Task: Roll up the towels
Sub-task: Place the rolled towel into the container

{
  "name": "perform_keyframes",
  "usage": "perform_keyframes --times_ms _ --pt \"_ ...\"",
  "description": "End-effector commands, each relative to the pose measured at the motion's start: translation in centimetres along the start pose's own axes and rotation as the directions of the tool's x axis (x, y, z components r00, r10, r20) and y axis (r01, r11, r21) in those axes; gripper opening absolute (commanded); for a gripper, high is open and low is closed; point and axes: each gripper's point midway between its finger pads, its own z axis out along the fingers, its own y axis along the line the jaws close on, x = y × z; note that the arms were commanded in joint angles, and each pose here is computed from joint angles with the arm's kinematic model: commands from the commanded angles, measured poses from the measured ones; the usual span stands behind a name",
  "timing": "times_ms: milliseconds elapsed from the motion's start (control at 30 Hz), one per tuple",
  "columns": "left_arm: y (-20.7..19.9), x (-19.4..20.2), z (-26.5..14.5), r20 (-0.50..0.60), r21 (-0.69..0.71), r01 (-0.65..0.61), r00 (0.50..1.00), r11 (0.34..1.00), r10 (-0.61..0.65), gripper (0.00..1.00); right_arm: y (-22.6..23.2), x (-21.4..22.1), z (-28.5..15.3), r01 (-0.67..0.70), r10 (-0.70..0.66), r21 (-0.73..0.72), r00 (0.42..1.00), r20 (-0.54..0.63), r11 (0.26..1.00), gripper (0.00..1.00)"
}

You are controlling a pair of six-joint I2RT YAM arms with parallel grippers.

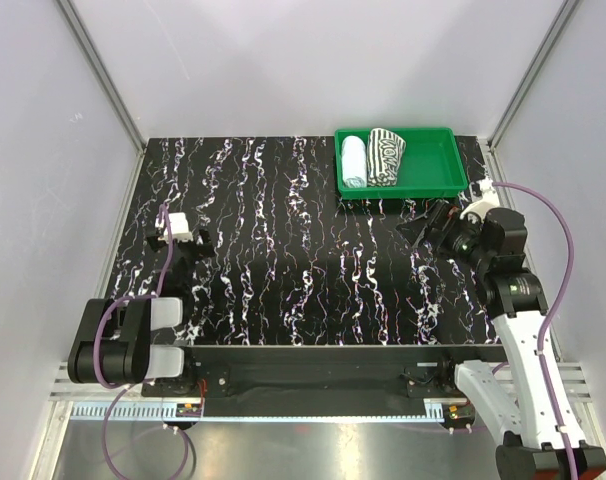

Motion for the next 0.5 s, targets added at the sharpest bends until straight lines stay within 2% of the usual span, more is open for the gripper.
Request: perform_keyframes --times_ms 0,467 --pt "0.2 -2.8 0.6 0.097 -0.015 0.033 0.995 0.999 -0.032 0.99 0.6 -0.4 0.6 -0.003 0.003 -0.036 1.000 0.010 0.999 1.00" --pt "0.2 -2.6 0.5 0.091 -0.015 0.032 0.995 0.999 -0.031 0.99 -0.9 -1.4 2.1 -0.010 0.009 0.034 1.000 0.019 0.999 1.00"
